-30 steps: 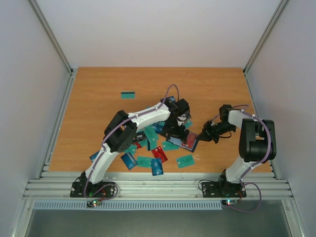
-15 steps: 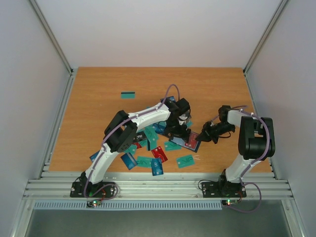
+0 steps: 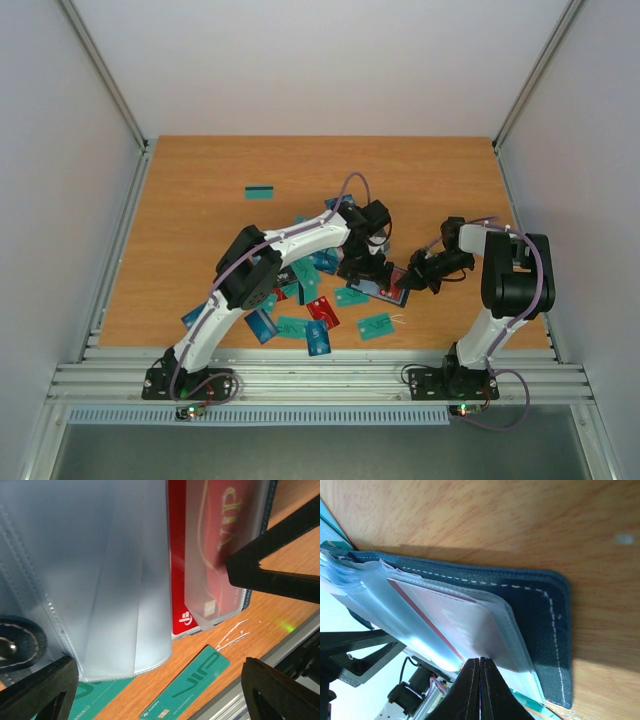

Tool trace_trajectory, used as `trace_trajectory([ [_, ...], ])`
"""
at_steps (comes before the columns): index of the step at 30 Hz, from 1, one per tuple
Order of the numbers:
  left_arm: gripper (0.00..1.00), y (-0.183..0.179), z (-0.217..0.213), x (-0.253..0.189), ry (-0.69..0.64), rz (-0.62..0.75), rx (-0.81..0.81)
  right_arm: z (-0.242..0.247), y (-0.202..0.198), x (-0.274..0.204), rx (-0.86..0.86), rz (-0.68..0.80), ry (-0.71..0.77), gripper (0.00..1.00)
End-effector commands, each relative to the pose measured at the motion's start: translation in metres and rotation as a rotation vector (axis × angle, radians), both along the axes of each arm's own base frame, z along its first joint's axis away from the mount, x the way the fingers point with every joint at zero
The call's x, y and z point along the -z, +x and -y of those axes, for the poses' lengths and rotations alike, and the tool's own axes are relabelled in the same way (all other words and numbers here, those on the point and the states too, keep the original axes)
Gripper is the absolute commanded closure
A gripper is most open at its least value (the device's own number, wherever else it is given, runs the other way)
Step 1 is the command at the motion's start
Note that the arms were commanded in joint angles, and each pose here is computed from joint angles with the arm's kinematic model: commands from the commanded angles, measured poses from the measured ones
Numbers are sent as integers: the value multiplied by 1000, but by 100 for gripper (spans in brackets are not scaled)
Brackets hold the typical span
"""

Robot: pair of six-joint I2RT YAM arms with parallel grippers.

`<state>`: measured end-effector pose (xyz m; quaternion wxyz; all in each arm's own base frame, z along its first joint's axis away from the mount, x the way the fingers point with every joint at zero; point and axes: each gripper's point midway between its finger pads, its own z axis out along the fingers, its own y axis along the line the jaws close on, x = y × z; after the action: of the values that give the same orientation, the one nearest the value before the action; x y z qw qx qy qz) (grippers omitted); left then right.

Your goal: Put the credit cards into the card holder

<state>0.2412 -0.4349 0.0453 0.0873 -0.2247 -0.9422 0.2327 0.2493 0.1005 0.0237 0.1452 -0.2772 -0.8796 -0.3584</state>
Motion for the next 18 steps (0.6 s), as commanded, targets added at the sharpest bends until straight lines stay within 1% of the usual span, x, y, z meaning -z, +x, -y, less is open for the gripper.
trace_trajectory([
  [1,10,-3,19,3,-57,-9,15,1,-4,14,-10,-18,-16,95],
  [5,11,-3,29,-7,-111,-6,19,1,-6,15,-8,-22,-18,96],
  [10,11,-3,47,-18,-213,-24,28,1,-4,13,-5,-13,-16,96],
  [14,12,-3,55,-24,-253,-26,31,0,0,8,1,-8,-5,96],
  [18,12,-5,63,-35,-299,-11,47,4,4,0,-8,4,-30,96],
])
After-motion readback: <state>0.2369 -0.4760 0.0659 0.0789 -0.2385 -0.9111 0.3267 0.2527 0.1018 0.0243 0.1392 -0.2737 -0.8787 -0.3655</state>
